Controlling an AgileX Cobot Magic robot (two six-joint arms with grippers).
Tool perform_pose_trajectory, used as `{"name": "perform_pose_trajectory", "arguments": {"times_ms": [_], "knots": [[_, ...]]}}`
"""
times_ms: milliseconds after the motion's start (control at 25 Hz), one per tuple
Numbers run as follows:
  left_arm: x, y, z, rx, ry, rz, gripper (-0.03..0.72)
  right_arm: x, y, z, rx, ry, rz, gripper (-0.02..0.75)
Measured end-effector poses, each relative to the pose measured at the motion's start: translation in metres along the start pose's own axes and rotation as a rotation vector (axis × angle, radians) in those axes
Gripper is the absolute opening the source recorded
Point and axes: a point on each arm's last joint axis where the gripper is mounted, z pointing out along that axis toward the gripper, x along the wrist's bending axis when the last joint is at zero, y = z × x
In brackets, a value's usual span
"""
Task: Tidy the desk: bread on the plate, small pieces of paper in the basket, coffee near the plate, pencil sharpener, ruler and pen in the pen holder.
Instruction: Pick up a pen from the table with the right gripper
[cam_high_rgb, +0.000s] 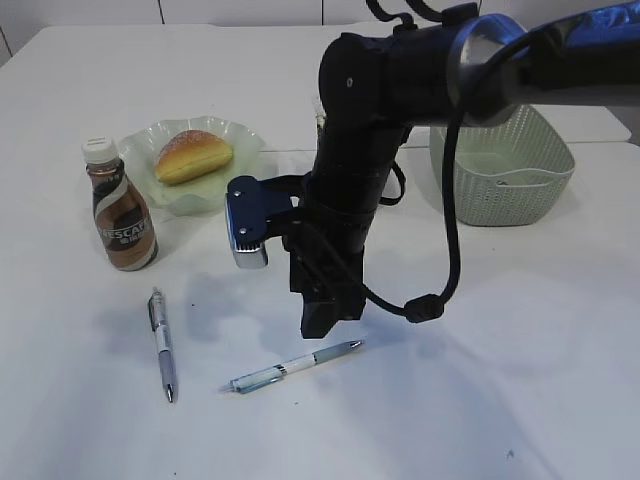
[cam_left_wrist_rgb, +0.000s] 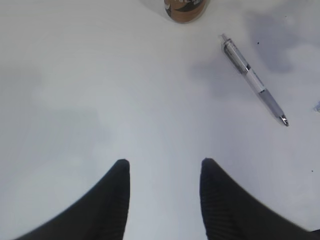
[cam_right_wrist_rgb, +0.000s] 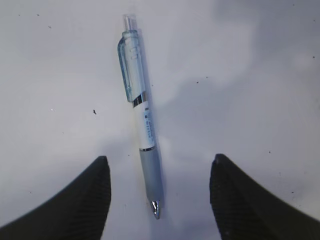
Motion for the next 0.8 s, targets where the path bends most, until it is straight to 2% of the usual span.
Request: {"name": "perform_pose_trajectory", "arguments": {"times_ms": [480, 800], "knots": [[0.000, 0.000, 0.000, -0.004, 0.002, 0.001, 0.320, 0.013, 0.024, 0.035, 0.039, 0.067, -0.079, 0.492], [0.000, 0.000, 0.000, 0.000, 0.003, 0.002, 0.319, 0.009, 0.021, 0.046, 0.069, 0.058, -0.092, 0.492]]}}
